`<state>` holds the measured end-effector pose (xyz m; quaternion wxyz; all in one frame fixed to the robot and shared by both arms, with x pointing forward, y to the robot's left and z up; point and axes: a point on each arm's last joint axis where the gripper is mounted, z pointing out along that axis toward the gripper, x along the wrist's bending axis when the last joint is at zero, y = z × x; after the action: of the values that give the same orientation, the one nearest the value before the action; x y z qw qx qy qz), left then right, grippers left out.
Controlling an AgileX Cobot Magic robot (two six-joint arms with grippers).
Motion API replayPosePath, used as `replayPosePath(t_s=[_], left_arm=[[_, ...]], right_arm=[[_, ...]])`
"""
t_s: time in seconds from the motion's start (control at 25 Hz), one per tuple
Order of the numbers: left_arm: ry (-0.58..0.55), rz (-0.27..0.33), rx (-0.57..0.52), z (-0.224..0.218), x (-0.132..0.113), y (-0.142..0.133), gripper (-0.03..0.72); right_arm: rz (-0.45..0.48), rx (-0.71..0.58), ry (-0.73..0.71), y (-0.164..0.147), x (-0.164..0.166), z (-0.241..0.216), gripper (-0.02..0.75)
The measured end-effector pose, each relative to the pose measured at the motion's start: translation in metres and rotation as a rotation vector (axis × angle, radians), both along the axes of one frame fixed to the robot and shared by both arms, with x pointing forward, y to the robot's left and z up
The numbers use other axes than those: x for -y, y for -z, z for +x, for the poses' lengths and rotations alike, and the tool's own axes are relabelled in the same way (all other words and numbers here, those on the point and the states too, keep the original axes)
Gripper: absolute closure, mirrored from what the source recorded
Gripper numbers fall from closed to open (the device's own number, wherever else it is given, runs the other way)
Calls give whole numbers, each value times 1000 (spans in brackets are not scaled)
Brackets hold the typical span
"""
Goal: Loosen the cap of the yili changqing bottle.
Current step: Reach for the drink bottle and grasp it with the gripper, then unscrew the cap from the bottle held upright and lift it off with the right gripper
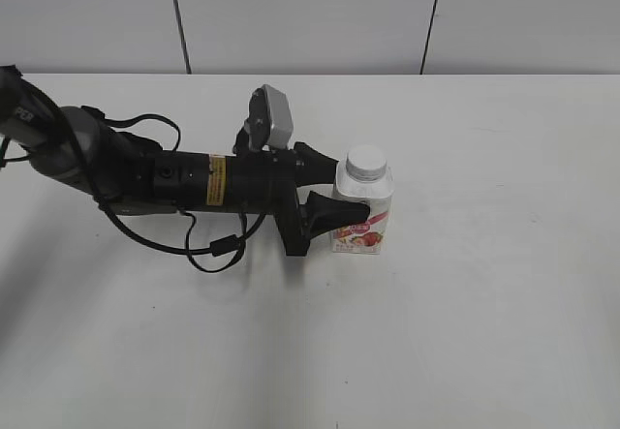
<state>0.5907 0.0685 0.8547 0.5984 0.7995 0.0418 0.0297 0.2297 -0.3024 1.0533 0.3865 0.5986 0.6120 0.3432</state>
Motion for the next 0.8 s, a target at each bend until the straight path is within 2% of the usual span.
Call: replayPosePath(t_s=[0.4, 0.64, 0.8], left_arm=[[-7, -1, -18, 0, 0, 0, 260], [-8, -1, -19, 0, 0, 0, 260], [-8, -1, -21, 0, 0, 0, 260]], right_arm=[[-6, -1, 4, -5, 1, 0, 228], [-3, -175, 3, -14, 0, 31, 228], [21, -274, 16, -31, 0, 59, 259]])
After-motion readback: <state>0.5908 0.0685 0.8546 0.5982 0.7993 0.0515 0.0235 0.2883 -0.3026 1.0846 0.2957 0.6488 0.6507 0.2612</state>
